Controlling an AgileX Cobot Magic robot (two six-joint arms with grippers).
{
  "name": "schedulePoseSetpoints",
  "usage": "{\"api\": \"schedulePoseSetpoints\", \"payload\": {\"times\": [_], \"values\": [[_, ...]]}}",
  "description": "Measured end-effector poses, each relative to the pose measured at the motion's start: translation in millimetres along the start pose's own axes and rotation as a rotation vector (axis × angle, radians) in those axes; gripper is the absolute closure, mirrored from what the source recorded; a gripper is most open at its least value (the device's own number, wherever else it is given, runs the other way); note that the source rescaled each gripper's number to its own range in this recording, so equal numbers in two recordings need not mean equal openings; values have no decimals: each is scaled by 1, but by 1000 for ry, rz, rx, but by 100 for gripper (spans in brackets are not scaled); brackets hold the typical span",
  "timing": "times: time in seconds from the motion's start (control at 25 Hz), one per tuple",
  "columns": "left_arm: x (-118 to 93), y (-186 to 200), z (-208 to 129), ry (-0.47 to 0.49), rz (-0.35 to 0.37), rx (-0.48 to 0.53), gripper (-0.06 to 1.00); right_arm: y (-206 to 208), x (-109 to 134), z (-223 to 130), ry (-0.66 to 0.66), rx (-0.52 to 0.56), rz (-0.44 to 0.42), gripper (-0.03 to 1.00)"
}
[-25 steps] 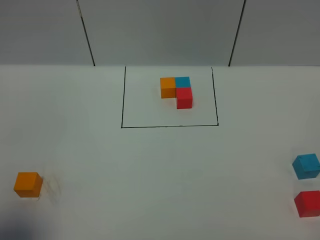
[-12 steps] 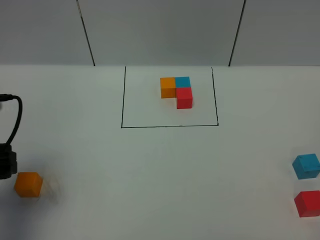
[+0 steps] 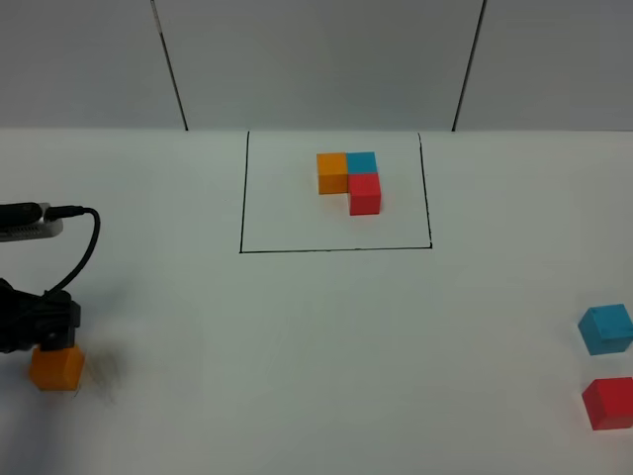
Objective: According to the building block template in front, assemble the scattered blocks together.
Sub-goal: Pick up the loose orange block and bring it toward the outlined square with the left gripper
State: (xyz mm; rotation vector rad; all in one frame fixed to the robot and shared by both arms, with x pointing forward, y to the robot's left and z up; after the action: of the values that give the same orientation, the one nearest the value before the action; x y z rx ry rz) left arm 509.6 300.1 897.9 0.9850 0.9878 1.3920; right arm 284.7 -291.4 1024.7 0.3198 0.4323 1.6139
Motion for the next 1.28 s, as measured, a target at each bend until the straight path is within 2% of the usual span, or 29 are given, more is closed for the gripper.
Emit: {"api": "schedulePoseSetpoints", "payload": {"times": [0.36, 0.68, 0.8, 0.88, 0.96, 1.08, 1.12, 1.2, 1.28], "values": [[-3, -38, 1, -20, -6, 42, 7, 0, 0, 0, 0, 0, 0, 97], [-4, -57, -4, -23, -7, 82, 11, 0, 0, 0, 0, 0, 0, 97], [-5, -61, -5, -24, -7, 91, 16, 0, 0, 0, 0, 0, 0, 97], [-5, -62, -4, -23, -8, 87, 25, 0, 0, 0, 0, 0, 0, 97], [-5, -62, -3, -23, -9, 81, 39, 0, 0, 0, -1, 0, 0, 97], [-5, -62, -2, -23, -10, 74, 75, 0, 0, 0, -1, 0, 0, 97], [-5, -62, -2, -25, -10, 71, 92, 0, 0, 0, -1, 0, 0, 97], [-5, -62, -1, -58, -12, 66, 94, 0, 0, 0, 0, 0, 0, 97], [-7, -61, 2, -137, -15, 63, 94, 0, 0, 0, 0, 0, 0, 97]]}}
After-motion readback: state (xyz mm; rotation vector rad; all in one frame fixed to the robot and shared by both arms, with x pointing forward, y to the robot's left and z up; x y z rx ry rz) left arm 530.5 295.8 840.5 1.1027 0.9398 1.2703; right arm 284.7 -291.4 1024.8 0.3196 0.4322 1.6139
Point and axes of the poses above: a point on each arm's last joint axis where the gripper is mounted, y pointing back along that axis away from the gripper, x along the wrist's bending axis when the last joint is at zero, z = x × y, the point moved 6 cm from there along -y, pointing out along that axis toward the gripper, and after that the axes turned 3 degrees about -y, right-handed, at the moved point
